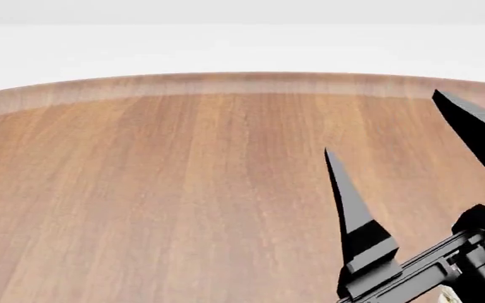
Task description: Pick the milk and place it in the basket.
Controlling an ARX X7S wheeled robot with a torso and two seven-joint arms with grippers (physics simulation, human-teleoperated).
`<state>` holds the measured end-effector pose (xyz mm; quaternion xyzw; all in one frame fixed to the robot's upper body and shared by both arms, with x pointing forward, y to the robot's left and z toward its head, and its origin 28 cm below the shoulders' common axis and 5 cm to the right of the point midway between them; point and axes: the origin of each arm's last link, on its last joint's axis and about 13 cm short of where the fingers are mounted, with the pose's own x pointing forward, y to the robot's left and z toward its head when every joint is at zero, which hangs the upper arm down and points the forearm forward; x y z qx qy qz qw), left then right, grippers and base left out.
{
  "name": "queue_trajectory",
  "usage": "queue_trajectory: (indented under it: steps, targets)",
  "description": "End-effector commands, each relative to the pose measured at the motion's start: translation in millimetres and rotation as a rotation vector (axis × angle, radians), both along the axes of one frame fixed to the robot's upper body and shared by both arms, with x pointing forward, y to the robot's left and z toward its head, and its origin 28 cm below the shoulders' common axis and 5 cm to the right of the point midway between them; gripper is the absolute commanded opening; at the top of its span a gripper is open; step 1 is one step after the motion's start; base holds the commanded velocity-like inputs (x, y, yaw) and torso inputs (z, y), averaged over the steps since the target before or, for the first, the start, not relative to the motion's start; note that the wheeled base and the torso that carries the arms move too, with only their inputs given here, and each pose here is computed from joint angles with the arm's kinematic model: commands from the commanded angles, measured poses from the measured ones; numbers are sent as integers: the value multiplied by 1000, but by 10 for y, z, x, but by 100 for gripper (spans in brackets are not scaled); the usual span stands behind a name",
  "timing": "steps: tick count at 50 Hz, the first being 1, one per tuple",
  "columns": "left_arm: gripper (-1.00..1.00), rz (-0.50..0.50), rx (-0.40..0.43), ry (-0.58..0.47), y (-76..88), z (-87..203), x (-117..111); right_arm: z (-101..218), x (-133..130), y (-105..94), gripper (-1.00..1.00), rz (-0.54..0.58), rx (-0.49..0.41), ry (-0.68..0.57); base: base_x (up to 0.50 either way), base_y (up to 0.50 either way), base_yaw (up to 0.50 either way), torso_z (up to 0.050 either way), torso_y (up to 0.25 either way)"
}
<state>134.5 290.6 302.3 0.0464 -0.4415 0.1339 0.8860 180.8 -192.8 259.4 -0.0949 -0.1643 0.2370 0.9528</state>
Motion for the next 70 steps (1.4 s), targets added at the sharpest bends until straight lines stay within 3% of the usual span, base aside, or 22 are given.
queue_trajectory:
  steps: [1, 10, 19, 55, 70]
  targets:
    - [100, 2, -4, -35, 24, 25, -10, -126, 174, 156, 100, 234, -96, 75, 0, 0, 0, 0, 0]
    - [100, 3, -3, -34, 22, 24, -10, -299, 241, 219, 100, 318, -176, 121, 0, 0, 0, 0, 0]
    - [100, 4, -3, -31, 24, 13, -5, -527, 306, 300, 100, 430, -187, 224, 0, 0, 0, 0, 0]
    - [100, 3, -2, -25, 22, 6, -3, -917, 198, 487, 100, 671, -309, 360, 0, 0, 0, 0, 0]
    - [100, 6, -5, -26, 32, 11, -4, -1002, 212, 532, 100, 699, -333, 391, 0, 0, 0, 0, 0]
